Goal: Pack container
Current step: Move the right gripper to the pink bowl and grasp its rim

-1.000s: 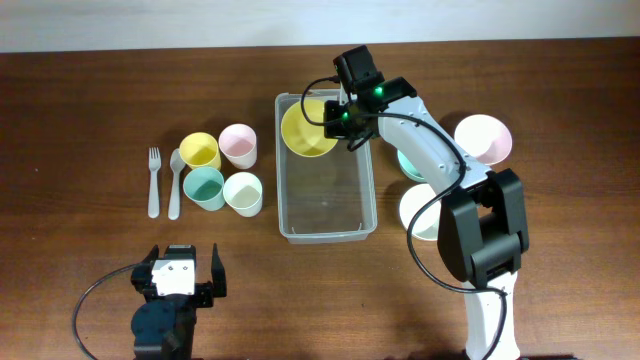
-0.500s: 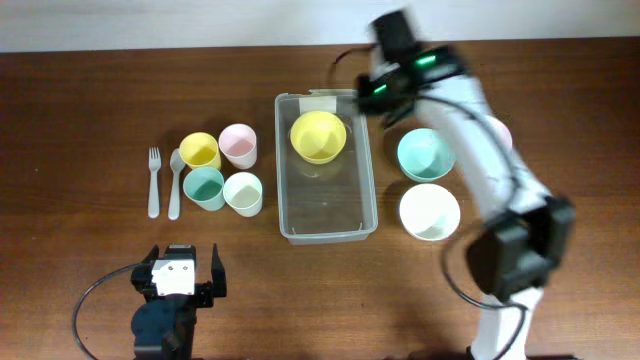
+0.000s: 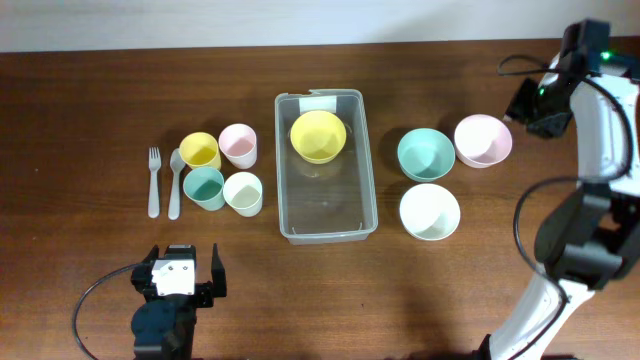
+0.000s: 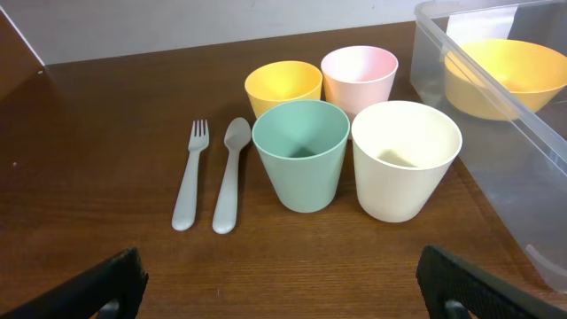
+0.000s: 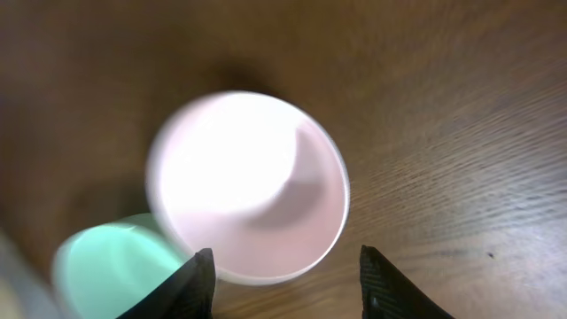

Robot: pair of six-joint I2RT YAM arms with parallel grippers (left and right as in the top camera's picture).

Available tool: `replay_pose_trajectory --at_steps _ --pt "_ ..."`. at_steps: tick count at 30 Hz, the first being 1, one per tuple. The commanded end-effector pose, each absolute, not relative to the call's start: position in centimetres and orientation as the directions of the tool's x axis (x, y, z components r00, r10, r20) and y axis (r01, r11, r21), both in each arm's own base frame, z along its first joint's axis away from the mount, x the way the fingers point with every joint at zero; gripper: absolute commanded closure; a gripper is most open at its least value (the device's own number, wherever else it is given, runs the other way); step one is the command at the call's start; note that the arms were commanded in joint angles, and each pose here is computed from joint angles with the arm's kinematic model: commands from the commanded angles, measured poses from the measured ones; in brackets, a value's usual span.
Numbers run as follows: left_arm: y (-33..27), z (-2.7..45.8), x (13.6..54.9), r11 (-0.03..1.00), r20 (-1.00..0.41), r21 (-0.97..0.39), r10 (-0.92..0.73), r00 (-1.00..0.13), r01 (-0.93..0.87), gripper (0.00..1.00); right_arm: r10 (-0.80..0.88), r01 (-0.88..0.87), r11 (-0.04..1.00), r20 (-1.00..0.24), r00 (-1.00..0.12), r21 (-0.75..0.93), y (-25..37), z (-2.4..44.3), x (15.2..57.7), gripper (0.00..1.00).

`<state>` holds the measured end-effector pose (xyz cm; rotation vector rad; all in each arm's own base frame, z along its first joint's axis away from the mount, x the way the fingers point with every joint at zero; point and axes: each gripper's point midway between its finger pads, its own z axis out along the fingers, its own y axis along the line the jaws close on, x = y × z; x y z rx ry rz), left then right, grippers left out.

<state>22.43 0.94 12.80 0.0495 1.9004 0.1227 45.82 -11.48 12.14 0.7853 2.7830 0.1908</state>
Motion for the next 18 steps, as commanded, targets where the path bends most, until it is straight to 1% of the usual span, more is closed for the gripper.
replay_pose_trajectory --at_steps 1,6,7,10,11,12,13,18 --pt "0.7 12.6 22.5 0.992 -0.938 0.122 0.112 -0.327 -0.010 0.00 0.523 0.502 0.844 -0.081 -0.849 0.190 -11.7 7.2 45.2 0.52" --pt "0.7 12.6 22.5 0.993 -0.939 0.121 0.112 -0.327 -0.010 0.00 0.525 0.518 0.837 0.006 -0.851 0.176 -11.5 3.4 44.6 0.52" --pt "0.7 12.6 22.5 0.992 -0.938 0.122 0.112 -0.327 -0.010 0.00 0.528 0.524 0.833 0.027 -0.849 0.176 -11.6 2.3 44.5 0.56" --pt "0.7 12.6 22.5 0.993 -0.938 0.122 0.112 -0.327 -0.009 0.00 0.535 0.532 0.822 0.046 -0.844 0.204 -11.5 1.5 44.5 0.70" --pt "0.7 12.6 22.5 0.992 -0.938 0.122 0.112 -0.327 -0.010 0.00 0.538 0.535 0.819 0.045 -0.842 0.209 -11.5 1.4 44.5 0.80" --pt "0.7 12.6 22.5 0.993 -0.938 0.122 0.112 -0.327 -0.009 0.00 0.546 0.543 0.813 0.049 -0.836 0.211 -11.6 1.2 44.4 0.94" --pt "0.7 12.6 22.5 0.992 -0.938 0.122 0.112 -0.327 -0.010 0.00 0.555 0.553 0.807 0.054 -0.830 0.209 -11.8 1.1 44.2 0.96" --pt "0.7 12.6 22.5 0.992 -0.938 0.122 0.112 -0.327 -0.010 0.00 0.626 0.629 0.752 0.081 -0.775 0.198 -13.3 0.5 43.3 0.96"
